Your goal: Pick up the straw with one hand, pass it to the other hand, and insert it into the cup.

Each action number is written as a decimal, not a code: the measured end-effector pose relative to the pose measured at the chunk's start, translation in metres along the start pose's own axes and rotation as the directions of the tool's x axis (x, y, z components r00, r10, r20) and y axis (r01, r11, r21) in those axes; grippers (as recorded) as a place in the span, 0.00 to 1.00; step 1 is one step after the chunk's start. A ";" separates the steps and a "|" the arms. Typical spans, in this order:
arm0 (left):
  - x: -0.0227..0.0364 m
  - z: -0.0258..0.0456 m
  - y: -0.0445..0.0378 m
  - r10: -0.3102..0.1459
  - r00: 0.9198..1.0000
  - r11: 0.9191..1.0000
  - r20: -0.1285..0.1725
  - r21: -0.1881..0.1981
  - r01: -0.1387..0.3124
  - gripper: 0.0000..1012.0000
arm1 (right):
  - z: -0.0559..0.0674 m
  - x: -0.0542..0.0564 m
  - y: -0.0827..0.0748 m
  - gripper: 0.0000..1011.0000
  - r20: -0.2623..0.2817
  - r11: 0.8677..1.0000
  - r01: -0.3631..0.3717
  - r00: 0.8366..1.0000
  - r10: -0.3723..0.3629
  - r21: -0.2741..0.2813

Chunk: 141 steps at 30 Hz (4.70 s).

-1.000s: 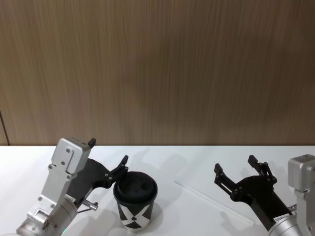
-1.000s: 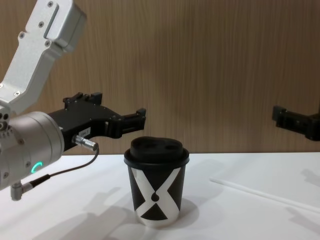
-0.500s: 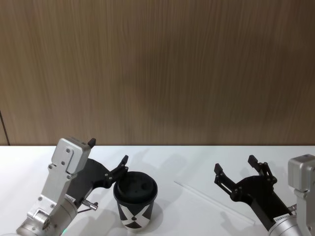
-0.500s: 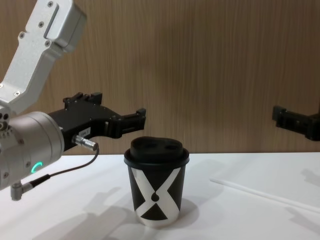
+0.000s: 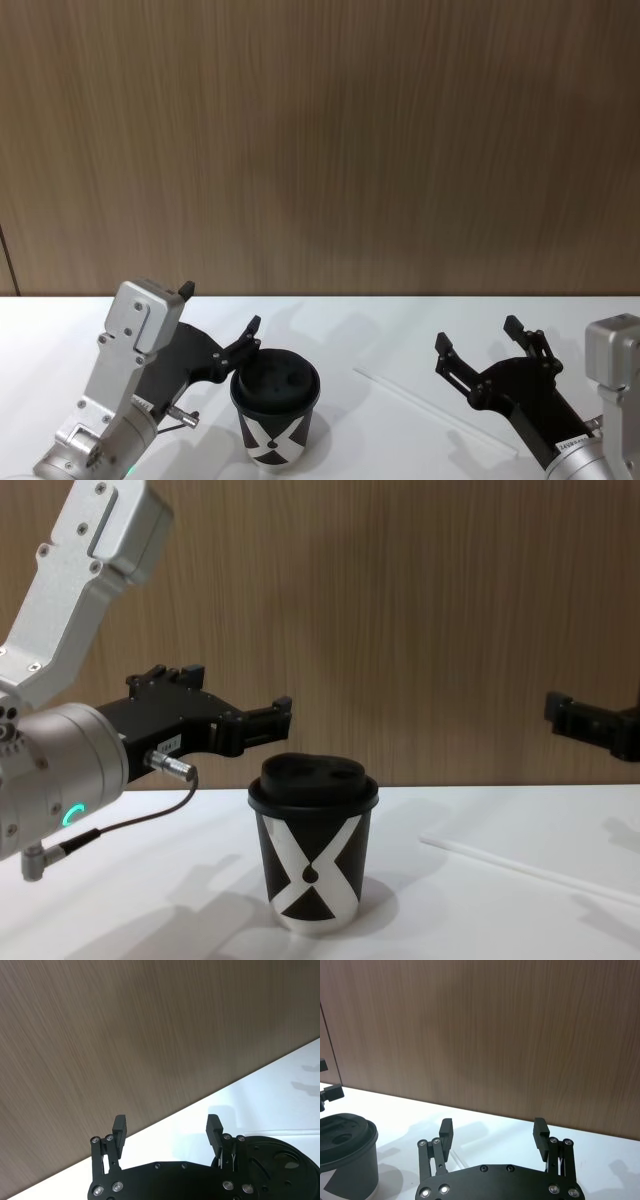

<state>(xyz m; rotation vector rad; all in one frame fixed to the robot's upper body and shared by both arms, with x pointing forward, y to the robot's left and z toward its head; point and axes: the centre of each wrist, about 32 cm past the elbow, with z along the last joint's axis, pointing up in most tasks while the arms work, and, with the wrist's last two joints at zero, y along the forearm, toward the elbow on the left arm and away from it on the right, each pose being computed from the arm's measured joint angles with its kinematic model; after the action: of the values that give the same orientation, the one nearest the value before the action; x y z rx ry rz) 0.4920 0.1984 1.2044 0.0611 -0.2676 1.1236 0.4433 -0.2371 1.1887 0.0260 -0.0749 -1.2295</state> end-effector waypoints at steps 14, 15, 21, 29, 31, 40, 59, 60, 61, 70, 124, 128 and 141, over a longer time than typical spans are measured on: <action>0.0000 0.0000 0.0000 0.000 1.000 1.000 0.000 0.000 0.000 0.99 | 0.000 0.000 0.000 0.99 0.000 1.000 0.000 1.000 0.000 -0.002; 0.0000 0.0000 0.0000 0.000 1.000 1.000 0.000 0.000 0.000 0.99 | 0.000 0.000 0.000 0.99 0.000 1.000 -0.001 1.000 0.001 -0.004; 0.0000 0.0000 0.0000 0.000 1.000 1.000 0.000 0.000 0.000 0.99 | 0.004 0.002 0.003 0.99 -0.001 0.999 -0.019 1.000 0.019 -0.033; 0.0000 0.0000 0.0000 0.000 1.000 1.000 0.000 0.000 0.000 0.99 | 0.011 0.010 0.009 0.99 0.013 0.993 -0.080 0.997 0.081 -0.090; 0.0000 0.0000 0.0000 0.000 1.000 1.000 0.000 0.000 0.000 0.99 | 0.012 0.012 0.012 0.99 0.018 0.991 -0.093 0.995 0.095 -0.101; 0.0000 0.0000 0.0000 0.000 1.000 1.000 0.000 0.000 0.000 0.99 | 0.016 0.033 0.028 0.99 0.051 0.975 -0.149 0.986 0.159 -0.165; 0.0000 0.0000 0.0000 0.000 1.000 1.000 0.000 0.000 0.000 0.99 | 0.018 0.071 0.036 0.99 0.101 0.949 -0.153 0.977 0.187 -0.275; 0.0000 0.0000 0.0000 0.000 1.000 1.000 0.000 0.000 0.000 0.99 | 0.018 0.075 0.037 0.99 0.102 0.945 -0.160 0.975 0.196 -0.284; 0.0001 0.0000 0.0000 0.000 1.000 1.000 0.000 0.000 0.000 0.99 | 0.018 0.077 0.037 0.99 0.102 0.943 -0.165 0.974 0.202 -0.290; 0.0000 0.0000 0.0000 0.000 1.000 1.000 0.000 0.000 0.000 0.99 | 0.015 0.101 0.039 0.99 0.092 0.906 -0.224 0.958 0.273 -0.359; 0.0000 0.0000 0.0000 0.000 1.000 1.000 0.000 0.000 0.000 0.99 | 0.008 0.152 0.024 0.99 -0.002 0.782 -0.350 0.913 0.408 -0.516; 0.0000 0.0000 0.0000 0.000 1.000 1.000 0.000 0.000 0.000 0.99 | 0.007 0.152 0.026 0.99 -0.006 0.776 -0.354 0.911 0.412 -0.521; 0.0000 0.0000 0.0000 0.000 1.000 1.000 0.000 0.000 0.000 0.99 | 0.004 0.149 0.030 0.99 -0.014 0.766 -0.362 0.908 0.419 -0.532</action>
<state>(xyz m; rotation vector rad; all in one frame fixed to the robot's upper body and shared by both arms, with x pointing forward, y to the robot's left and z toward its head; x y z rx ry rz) 0.4920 0.1984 1.2044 0.0611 -0.2676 1.1237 0.5207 -0.3678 1.2014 -0.5158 0.1625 -0.7924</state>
